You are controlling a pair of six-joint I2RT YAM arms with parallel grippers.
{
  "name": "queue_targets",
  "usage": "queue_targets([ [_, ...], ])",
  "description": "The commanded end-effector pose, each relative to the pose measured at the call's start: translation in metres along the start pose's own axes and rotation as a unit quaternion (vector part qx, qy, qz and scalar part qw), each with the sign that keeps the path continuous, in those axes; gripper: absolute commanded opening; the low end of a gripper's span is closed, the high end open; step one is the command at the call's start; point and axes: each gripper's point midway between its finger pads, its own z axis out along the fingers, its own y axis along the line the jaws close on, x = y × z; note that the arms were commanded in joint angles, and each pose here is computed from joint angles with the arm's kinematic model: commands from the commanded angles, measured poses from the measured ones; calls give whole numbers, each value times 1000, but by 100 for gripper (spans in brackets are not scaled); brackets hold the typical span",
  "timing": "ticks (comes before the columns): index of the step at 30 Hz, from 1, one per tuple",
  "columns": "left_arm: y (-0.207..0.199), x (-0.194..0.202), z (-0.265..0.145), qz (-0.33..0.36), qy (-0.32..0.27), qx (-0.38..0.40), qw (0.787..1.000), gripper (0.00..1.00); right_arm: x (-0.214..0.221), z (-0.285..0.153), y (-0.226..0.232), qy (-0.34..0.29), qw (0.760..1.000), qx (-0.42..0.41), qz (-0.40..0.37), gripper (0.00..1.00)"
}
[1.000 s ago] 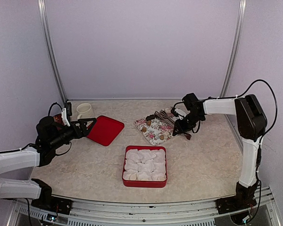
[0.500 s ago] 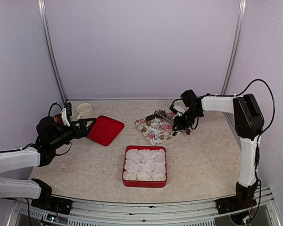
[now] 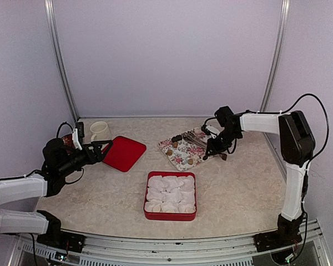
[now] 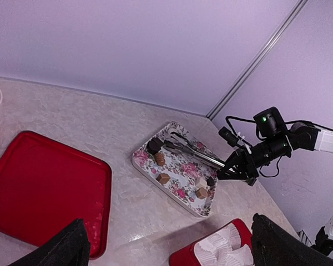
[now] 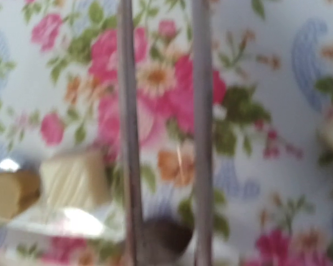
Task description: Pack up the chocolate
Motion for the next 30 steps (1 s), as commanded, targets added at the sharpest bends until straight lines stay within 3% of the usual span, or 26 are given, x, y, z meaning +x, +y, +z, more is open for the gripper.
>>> queue_targets([
  [1, -6, -8, -2, 3, -13, 16, 1000, 99, -2, -41, 4, -28, 1000, 4, -2, 19],
  [9, -10, -13, -6, 4, -18, 15, 1000, 99, 16, -89, 29, -55, 998, -13, -16, 19],
  [23, -10, -20, -10, -10, -12, -4, 1000, 99, 82, -151, 155, -61, 980, -85, -167, 19],
  [30, -1, -11, -2, -34, 17, -24, 999, 99, 122, -149, 190, -39, 969, -108, -219, 18],
])
